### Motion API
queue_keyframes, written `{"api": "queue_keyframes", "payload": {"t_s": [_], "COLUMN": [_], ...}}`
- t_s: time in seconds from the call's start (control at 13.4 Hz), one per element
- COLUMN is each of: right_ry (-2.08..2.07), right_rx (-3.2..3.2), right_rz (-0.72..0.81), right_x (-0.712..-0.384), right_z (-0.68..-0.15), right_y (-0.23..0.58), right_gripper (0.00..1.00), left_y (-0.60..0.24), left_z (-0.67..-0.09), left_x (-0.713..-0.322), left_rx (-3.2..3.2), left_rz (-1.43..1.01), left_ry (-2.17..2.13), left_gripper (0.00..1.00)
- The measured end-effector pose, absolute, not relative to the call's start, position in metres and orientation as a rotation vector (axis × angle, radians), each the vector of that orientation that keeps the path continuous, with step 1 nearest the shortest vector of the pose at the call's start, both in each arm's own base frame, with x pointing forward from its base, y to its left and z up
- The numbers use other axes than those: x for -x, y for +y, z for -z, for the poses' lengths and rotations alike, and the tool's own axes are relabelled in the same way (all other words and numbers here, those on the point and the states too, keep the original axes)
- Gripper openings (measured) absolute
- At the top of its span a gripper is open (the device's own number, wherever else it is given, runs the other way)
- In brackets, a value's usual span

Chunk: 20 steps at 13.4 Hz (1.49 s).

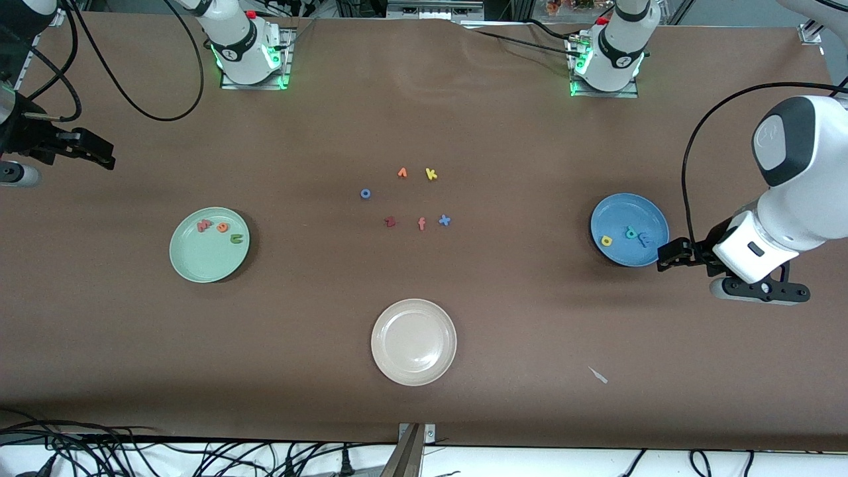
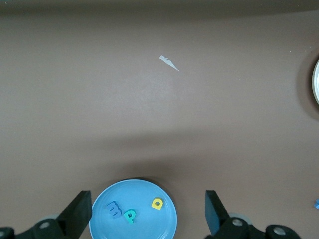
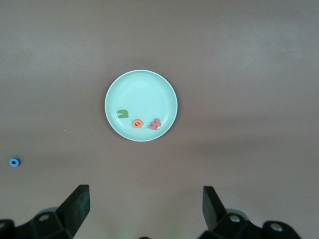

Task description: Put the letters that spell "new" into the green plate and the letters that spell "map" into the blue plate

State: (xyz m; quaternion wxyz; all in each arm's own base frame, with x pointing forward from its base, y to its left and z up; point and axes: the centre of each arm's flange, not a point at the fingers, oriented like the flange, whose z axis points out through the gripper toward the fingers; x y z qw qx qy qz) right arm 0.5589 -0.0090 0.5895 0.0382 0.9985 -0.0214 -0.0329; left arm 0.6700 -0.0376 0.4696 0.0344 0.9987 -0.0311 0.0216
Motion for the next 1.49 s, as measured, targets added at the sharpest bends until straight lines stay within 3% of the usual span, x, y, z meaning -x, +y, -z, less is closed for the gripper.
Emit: {"api": "queue_keyframes", "payload": {"t_s": [0.37,1.49], "right_ry": [-0.063,-0.046], "right_rx": [-3.077,-3.082], "right_rz": [0.016,0.023], "right_x": [-0.5674,-0.5696], "right_z": [-0.5900,-0.5853], "right_y": [-0.0071,0.0003], "right_gripper": [1.00,1.00], "left_y": [-0.0379,-0.0386], "left_z": [-0.4661,-0.4652], "left_x": [-0.6691,-0.6689], "left_rx": [-3.071,-3.071], "left_rz": [-0.057,-0.055], "left_ry": [-0.096,-0.098], "left_gripper": [1.00,1.00]}}
